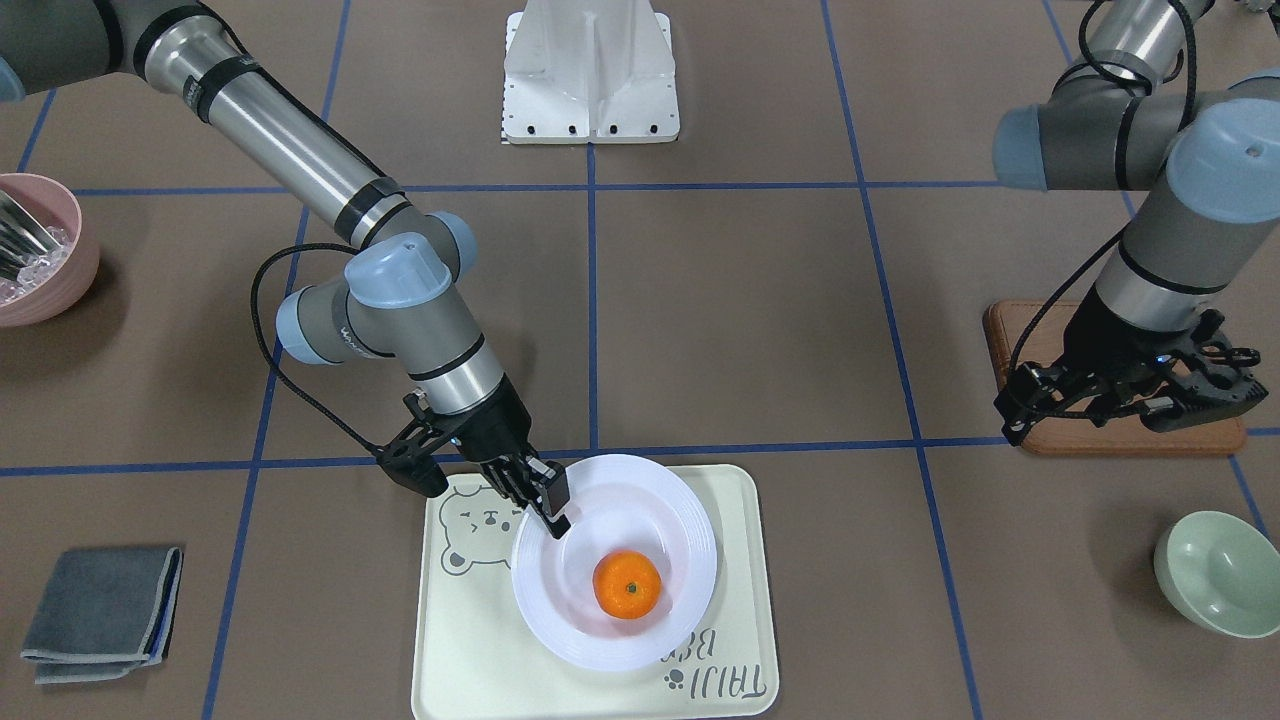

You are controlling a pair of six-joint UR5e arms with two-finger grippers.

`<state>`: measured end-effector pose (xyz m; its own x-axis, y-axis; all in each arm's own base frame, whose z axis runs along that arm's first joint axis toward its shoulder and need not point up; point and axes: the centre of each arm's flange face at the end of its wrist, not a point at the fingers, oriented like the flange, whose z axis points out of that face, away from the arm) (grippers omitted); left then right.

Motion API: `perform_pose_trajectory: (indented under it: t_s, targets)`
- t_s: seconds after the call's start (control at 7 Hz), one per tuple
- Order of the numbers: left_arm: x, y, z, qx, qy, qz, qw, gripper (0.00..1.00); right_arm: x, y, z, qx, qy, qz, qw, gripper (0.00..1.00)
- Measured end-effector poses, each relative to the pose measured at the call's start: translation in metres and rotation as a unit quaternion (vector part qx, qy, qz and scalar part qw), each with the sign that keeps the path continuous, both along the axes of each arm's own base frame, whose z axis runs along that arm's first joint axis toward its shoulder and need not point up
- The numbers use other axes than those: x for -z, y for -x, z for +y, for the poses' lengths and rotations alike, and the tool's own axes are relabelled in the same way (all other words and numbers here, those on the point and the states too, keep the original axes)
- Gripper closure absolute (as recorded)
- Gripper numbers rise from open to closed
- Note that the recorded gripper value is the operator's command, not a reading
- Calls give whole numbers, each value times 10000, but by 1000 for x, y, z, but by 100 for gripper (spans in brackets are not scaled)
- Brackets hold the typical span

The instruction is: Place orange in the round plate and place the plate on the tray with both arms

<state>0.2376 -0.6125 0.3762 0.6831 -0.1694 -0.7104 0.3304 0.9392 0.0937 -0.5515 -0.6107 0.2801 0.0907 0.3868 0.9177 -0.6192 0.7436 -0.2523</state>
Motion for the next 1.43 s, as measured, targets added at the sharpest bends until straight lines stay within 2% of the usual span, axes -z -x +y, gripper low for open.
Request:
perform_pose_trajectory:
  t_s: [0.14, 0.29, 0.43, 0.57, 0.71, 0.86, 1.0, 1.14, 1.29, 1.43]
  targets:
    - [0, 0, 0, 4, 0, 0, 10000, 1, -2, -22, -3, 378, -90, 490, 9980, 0]
    - [0, 1, 0, 6, -2, 1, 10000, 1, -8, -64, -7, 849, -91, 963, 9917, 0]
    - [1, 2, 0, 12, -9, 8, 10000, 1, -20, -121, -16, 1293, -44, 1334, 9826, 0]
    - [0, 5, 2, -18, 28, 54, 10000, 1, -41, -189, -19, 1685, -108, 1712, 9707, 0]
    - [-7, 16, 7, -123, 98, 145, 9998, 1, -71, -258, -5, 2076, -360, 2172, 9531, 0]
    - [-20, 38, 13, -326, 83, 206, 9992, 1, -109, -322, 19, 2422, -633, 2633, 9317, 0]
    - [-45, 67, 24, -612, 2, 194, 9979, 1, -158, -389, 49, 2752, -886, 3057, 9072, 0]
    - [-81, 102, 39, -916, -86, 126, 9957, 1, -206, -448, 80, 3065, -1070, 3342, 8848, 0]
    - [-128, 145, 61, -1281, -227, 6, 9915, 1, -253, -503, 112, 3344, -1200, 3476, 8677, 0]
    - [-173, 189, 88, -1569, -362, -128, 9869, 1, -289, -542, 142, 3498, -1211, 3473, 8616, 0]
